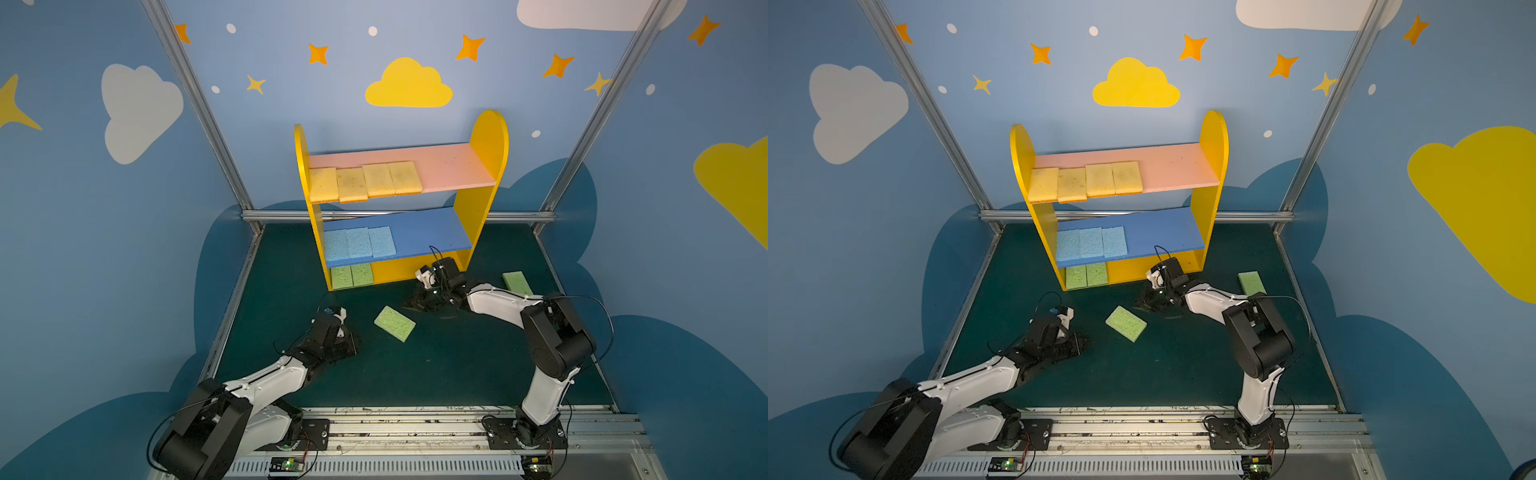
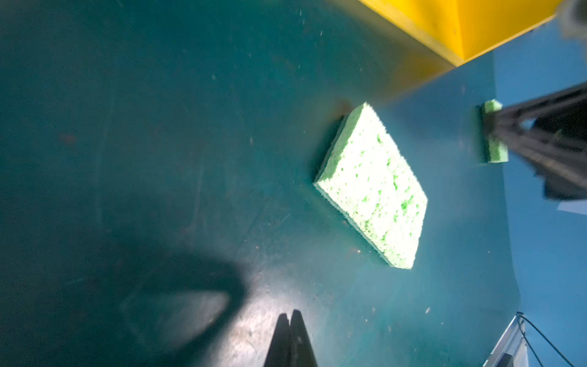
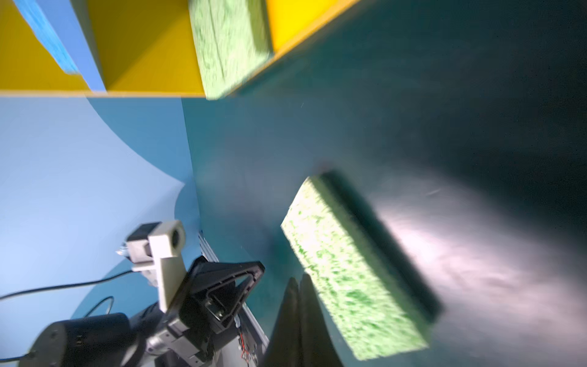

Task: Place and organize the cleaning sponges onto the shelf

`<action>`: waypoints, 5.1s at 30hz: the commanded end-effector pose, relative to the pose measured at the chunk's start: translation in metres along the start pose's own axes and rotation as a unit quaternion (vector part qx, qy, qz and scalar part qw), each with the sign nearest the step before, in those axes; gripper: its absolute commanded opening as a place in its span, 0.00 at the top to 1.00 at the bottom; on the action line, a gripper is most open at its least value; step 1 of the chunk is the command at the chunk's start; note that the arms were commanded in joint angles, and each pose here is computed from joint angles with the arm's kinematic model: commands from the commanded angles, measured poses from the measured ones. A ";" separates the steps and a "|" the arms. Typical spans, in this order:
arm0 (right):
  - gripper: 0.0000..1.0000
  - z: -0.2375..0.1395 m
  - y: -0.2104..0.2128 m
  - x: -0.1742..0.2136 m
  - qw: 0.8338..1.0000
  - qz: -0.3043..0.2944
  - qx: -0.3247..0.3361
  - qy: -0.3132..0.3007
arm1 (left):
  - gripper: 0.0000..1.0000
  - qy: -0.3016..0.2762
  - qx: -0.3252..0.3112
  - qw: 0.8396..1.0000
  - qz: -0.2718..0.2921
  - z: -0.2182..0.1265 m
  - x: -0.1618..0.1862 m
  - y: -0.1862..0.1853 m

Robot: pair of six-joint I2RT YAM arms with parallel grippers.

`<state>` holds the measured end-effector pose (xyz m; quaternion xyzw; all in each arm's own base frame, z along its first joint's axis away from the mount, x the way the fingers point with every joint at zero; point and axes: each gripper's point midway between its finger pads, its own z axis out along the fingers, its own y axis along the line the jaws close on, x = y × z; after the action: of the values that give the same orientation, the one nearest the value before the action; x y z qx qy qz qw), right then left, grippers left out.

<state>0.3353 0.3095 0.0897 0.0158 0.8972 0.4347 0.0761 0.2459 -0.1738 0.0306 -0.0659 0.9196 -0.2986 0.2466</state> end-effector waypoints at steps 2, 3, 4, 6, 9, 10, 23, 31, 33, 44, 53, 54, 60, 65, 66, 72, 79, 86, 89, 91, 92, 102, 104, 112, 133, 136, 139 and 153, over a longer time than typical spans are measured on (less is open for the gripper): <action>1.00 -0.009 -0.025 0.007 1.000 0.011 0.016 0.020 | 0.97 -0.005 0.028 1.000 0.014 0.015 -0.015 -0.024; 1.00 -0.009 -0.030 0.007 0.999 0.016 0.019 0.022 | 0.97 -0.002 0.030 0.999 0.014 0.020 -0.016 -0.026; 1.00 -0.008 -0.033 0.007 0.999 0.019 0.020 0.024 | 0.97 0.001 0.031 0.999 0.014 0.024 -0.016 -0.028; 1.00 -0.005 -0.039 0.008 0.999 0.021 0.022 0.030 | 0.97 0.008 0.035 0.999 0.013 0.034 -0.017 -0.032; 1.00 0.004 -0.046 0.008 0.998 0.024 0.028 0.042 | 0.97 0.013 0.036 0.999 0.017 0.045 -0.021 -0.038; 1.00 0.007 -0.049 0.008 0.998 0.027 0.028 0.048 | 0.97 0.015 0.034 0.999 0.016 0.049 -0.022 -0.039; 1.00 0.021 -0.066 0.040 0.995 0.027 0.045 0.088 | 0.97 0.023 0.021 0.999 0.024 0.086 -0.042 -0.044; 0.99 -0.003 -0.071 0.037 0.996 0.032 0.046 0.063 | 0.91 0.015 0.012 0.999 0.028 0.076 -0.047 -0.043; 0.89 -0.010 -0.070 0.036 0.997 0.030 0.041 0.056 | 0.81 0.007 0.006 0.999 0.032 0.067 -0.048 -0.042; 0.52 -0.005 -0.059 0.072 0.997 0.033 -0.022 0.068 | 0.09 -0.016 -0.014 1.000 0.024 0.031 -0.032 -0.023; 0.59 0.016 -0.069 0.082 0.995 0.062 -0.014 0.077 | 0.04 -0.030 -0.028 0.999 0.030 0.013 -0.029 -0.015; 0.61 0.018 -0.069 0.081 0.995 0.064 -0.015 0.076 | 0.04 -0.032 -0.030 0.999 0.031 0.011 -0.029 -0.014; 0.77 0.025 -0.084 0.074 0.994 0.083 0.022 0.067 | 0.03 -0.041 -0.063 0.997 0.028 -0.001 -0.027 -0.001; 0.85 0.029 -0.090 0.065 0.994 0.085 0.045 0.059 | 0.01 -0.055 -0.076 0.995 0.028 -0.011 -0.026 0.007; 0.88 0.031 -0.091 0.063 0.993 0.086 0.047 0.059 | 0.01 -0.056 -0.077 0.995 0.029 -0.012 -0.026 0.008; 1.00 0.036 -0.090 0.055 0.994 0.081 0.052 0.055 | 0.00 -0.063 -0.083 0.994 0.023 -0.019 -0.025 0.017; 1.00 0.026 -0.072 0.034 0.998 0.050 0.037 0.028 | 0.00 -0.076 -0.087 0.993 0.022 -0.030 -0.029 0.023; 1.00 0.017 -0.046 0.000 0.999 0.030 -0.035 -0.007 | 0.00 -0.089 -0.089 0.992 0.021 -0.039 -0.032 0.027; 1.00 0.014 -0.037 -0.014 0.998 0.018 -0.062 -0.018 | 0.00 -0.097 -0.088 0.991 0.019 -0.042 -0.033 0.029; 1.00 0.015 -0.033 -0.022 0.997 0.011 -0.069 -0.022 | 0.00 -0.103 -0.089 0.991 0.020 -0.044 -0.033 0.031; 1.00 0.015 -0.031 -0.025 0.997 0.008 -0.074 -0.023 | 0.00 -0.104 -0.090 0.990 0.020 -0.045 -0.033 0.031; 1.00 0.027 -0.021 -0.057 0.992 0.004 -0.120 -0.034 | 0.00 -0.108 -0.094 0.990 0.018 -0.048 -0.034 0.034; 1.00 0.030 -0.022 -0.061 0.992 0.006 -0.119 -0.034 | 0.00 -0.108 -0.095 0.989 0.019 -0.048 -0.034 0.034; 1.00 0.040 -0.022 -0.081 0.992 0.009 -0.123 -0.042 | 0.00 -0.108 -0.094 0.989 0.021 -0.048 -0.036 0.033; 1.00 0.076 -0.018 -0.106 0.987 0.020 -0.156 -0.020 | 0.00 -0.098 -0.099 0.990 0.024 -0.043 -0.039 0.032; 1.00 0.077 -0.015 -0.107 0.987 0.017 -0.159 -0.019 | 0.00 -0.097 -0.100 0.990 0.027 -0.042 -0.040 0.032; 1.00 0.080 -0.012 -0.107 0.987 0.013 -0.161 -0.012 | 0.00 -0.093 -0.101 0.990 0.027 -0.040 -0.041 0.031; 1.00 0.092 -0.016 -0.101 0.989 0.011 -0.149 0.004 | 0.00 -0.087 -0.101 0.991 0.025 -0.036 -0.040 0.032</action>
<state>0.4566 0.3611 0.0531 0.0075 0.8118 0.5765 0.0920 0.2583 -0.1160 0.0462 -0.0981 0.9247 -0.1867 0.3170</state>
